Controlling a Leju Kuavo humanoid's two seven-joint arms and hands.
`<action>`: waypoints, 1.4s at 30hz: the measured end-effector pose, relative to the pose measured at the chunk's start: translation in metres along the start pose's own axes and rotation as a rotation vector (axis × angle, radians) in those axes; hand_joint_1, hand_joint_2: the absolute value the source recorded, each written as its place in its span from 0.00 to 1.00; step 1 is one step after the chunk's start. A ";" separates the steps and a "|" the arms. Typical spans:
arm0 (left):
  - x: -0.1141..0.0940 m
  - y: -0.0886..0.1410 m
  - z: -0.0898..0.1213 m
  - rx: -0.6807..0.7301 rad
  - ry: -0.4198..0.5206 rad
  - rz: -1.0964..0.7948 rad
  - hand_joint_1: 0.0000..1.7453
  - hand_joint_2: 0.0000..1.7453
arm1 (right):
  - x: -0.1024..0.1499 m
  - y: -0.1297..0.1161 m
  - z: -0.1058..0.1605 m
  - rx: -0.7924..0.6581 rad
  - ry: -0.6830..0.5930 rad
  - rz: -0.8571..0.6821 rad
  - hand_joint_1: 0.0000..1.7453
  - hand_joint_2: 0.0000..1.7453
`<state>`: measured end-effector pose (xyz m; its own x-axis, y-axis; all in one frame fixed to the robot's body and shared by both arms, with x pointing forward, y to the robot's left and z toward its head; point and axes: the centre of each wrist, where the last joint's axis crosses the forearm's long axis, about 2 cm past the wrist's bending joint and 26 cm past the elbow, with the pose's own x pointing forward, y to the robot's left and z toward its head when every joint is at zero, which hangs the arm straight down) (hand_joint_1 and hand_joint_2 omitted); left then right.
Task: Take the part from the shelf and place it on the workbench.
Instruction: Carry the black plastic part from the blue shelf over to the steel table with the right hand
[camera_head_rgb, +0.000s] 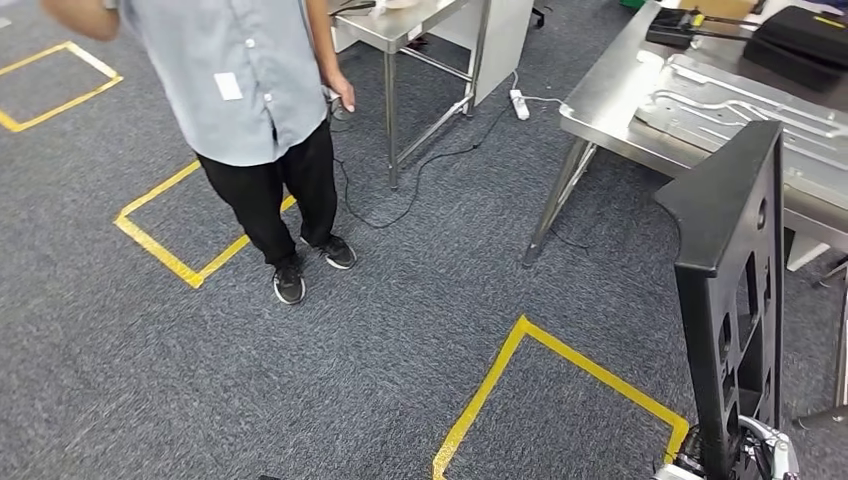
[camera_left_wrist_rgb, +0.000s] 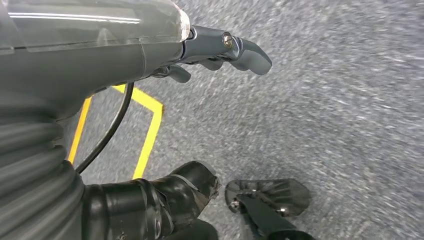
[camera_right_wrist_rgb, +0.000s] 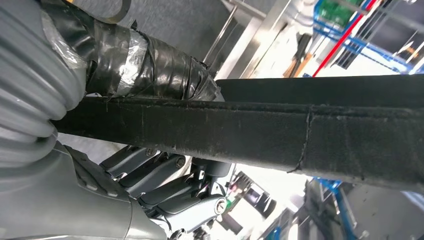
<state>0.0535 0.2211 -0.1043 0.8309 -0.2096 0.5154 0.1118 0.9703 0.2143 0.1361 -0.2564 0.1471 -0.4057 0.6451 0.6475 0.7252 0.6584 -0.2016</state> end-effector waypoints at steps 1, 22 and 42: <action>0.000 0.000 0.000 0.000 -0.001 0.000 0.00 1.00 | 0.000 0.000 0.000 0.000 -0.001 0.000 1.00 1.00; 0.002 0.000 -0.001 -0.012 -0.017 0.007 0.00 1.00 | -0.001 -0.001 0.001 0.008 -0.003 0.005 1.00 1.00; 0.000 -0.001 0.000 -0.021 -0.016 0.005 0.00 1.00 | -0.004 -0.001 -0.001 0.035 -0.024 0.023 1.00 1.00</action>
<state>0.0535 0.2195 -0.1042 0.8229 -0.2068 0.5292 0.1198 0.9736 0.1943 0.1372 -0.2599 0.1451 -0.4022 0.6691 0.6249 0.7151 0.6558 -0.2419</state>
